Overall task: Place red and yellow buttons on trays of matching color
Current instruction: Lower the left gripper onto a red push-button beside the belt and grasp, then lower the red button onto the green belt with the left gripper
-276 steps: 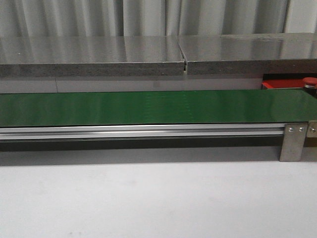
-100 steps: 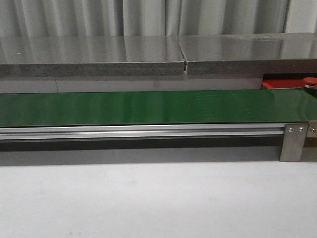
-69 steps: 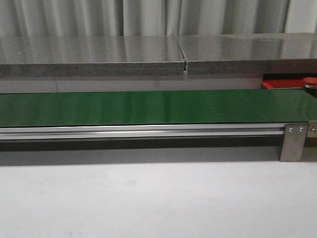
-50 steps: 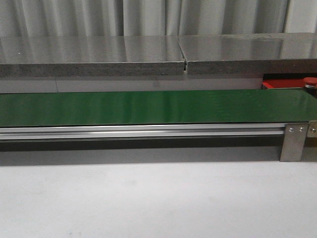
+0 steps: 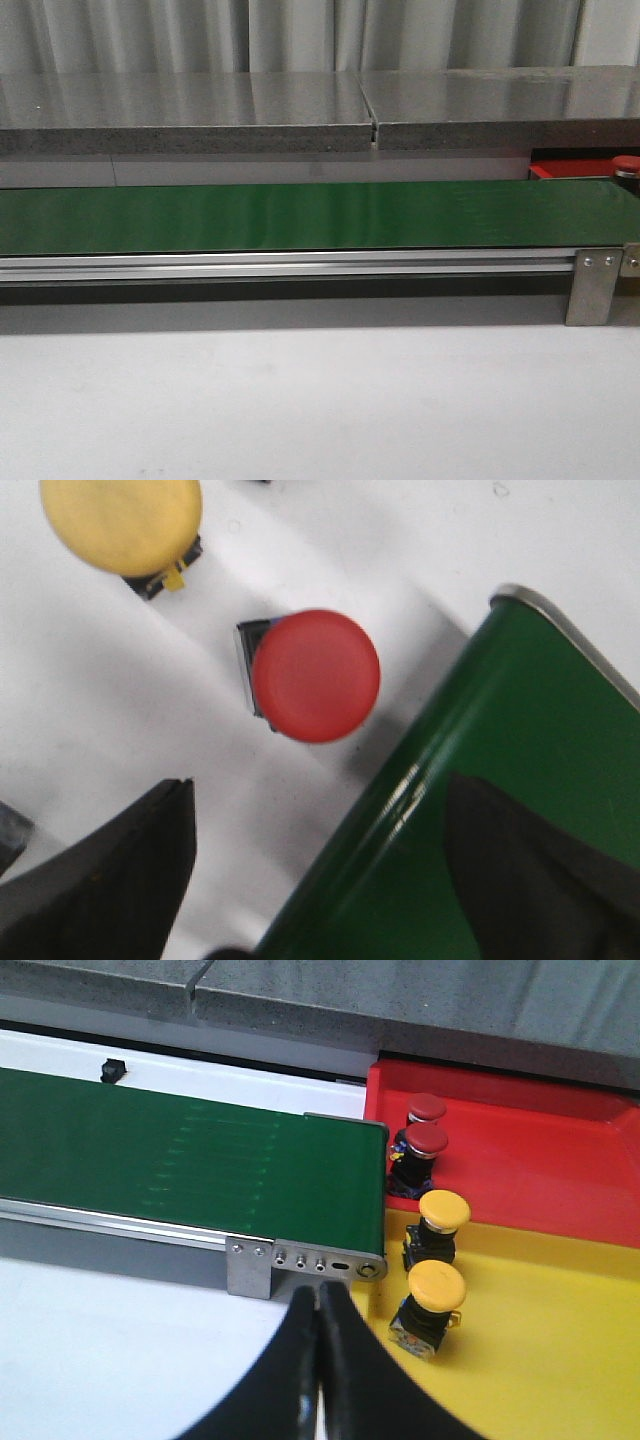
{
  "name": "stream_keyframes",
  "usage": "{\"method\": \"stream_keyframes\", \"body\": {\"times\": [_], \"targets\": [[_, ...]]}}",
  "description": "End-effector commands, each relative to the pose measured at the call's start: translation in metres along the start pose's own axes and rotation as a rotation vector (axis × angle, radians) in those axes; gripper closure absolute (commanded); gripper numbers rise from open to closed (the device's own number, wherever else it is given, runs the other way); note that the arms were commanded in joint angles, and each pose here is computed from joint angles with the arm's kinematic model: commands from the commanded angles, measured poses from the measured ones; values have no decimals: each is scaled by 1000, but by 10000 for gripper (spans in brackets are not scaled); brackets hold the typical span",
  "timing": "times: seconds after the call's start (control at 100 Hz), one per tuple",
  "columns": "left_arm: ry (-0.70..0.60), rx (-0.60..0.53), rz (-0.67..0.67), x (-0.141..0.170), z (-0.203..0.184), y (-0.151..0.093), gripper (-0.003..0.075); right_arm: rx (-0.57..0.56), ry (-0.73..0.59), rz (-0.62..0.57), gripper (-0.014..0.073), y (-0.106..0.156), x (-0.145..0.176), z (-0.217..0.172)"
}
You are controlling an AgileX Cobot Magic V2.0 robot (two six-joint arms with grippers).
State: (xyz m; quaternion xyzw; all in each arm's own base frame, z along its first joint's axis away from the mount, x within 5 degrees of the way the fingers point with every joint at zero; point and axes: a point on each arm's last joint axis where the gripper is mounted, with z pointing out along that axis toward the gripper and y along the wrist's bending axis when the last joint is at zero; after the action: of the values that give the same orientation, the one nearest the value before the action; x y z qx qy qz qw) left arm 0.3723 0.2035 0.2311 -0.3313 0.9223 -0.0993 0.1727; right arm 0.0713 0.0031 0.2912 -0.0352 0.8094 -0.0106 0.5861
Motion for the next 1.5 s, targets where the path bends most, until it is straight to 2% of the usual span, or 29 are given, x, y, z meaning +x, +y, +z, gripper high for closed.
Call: {"method": "stream_keyframes", "body": {"times": [0.0,0.47,0.54,0.74,0.88,1.07,1.26,1.49], "targets": [[-88,30,-22,-15,-20,-8,208,18,-84,-12,716,-2,-13,-2],[-77,31,-51,-38,17,-2,216,18,-84,-12,716,-2,-13,-2],[-85,32,-51,-38,17,-2,262,18,-84,-12,716,-2,-13,-2],[-85,33,-48,-38,17,-2,498,18,-84,-12,716,-2,-13,-2],[-89,33,-18,-38,16,-3,576,18,-84,-12,716,-2,-13,-2],[-104,39,55,-36,-9,-9,605,18,-84,-12,716,-2,-13,-2],[-157,-11,136,-30,-46,-14,605,18,-84,-12,716,-2,-13,-2],[-225,1,186,-7,-88,-22,605,18,-84,-12,716,-2,-13,-2]]}}
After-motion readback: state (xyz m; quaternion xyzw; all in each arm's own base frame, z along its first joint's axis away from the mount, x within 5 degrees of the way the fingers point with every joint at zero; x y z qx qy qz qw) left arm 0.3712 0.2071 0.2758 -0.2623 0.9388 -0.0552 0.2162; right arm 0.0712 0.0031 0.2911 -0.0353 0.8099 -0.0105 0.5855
